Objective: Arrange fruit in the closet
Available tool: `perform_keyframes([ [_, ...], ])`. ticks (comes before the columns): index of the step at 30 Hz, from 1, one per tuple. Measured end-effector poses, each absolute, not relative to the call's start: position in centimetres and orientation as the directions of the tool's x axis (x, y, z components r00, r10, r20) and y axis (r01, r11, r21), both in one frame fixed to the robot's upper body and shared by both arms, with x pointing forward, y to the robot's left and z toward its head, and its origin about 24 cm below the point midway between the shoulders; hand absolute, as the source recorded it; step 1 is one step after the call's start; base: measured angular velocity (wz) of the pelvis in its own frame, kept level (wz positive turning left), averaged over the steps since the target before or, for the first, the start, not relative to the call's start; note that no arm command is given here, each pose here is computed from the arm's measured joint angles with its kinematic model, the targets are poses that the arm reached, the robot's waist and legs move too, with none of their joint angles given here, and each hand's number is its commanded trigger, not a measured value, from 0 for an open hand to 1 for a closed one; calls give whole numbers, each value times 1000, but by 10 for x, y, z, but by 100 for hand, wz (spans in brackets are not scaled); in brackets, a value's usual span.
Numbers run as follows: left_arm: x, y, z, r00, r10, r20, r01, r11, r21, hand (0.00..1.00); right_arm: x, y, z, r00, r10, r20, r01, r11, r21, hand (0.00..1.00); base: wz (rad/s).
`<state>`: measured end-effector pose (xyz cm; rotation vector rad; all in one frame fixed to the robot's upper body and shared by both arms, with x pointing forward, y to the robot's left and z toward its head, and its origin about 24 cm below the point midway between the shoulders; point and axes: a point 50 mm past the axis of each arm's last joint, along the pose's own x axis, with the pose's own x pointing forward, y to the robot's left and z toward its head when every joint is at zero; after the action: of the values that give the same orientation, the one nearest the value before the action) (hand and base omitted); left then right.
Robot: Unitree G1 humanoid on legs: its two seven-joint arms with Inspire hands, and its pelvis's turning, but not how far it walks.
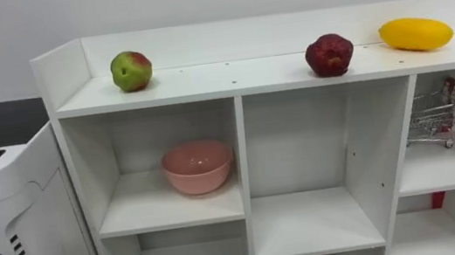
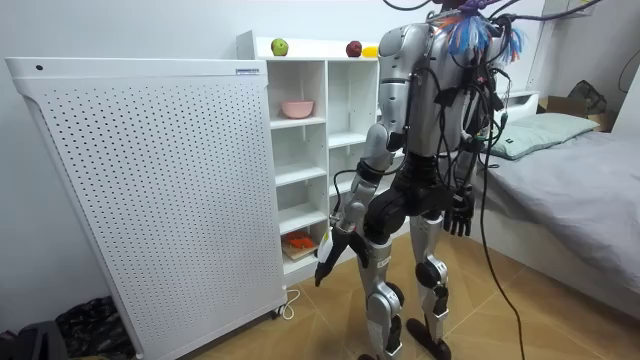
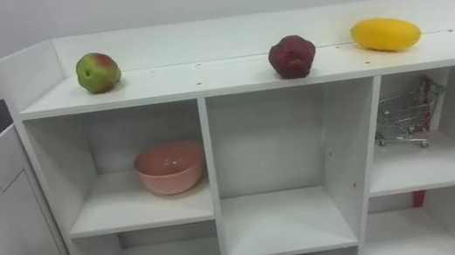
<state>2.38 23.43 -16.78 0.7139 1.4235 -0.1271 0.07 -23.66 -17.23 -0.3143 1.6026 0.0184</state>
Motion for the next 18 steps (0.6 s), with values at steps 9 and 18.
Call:
perform_keyframes([
  [9,24,234,-168,177,329,-927,487,789,374,0,0,-237,-172,-25,-190,-982,-212,961,-180,0,0],
  [18,30,231,-168,209,320,-924,480,790,382,0,2,-241,-171,-7,-264,-964,-44,964,-264,0,-1],
])
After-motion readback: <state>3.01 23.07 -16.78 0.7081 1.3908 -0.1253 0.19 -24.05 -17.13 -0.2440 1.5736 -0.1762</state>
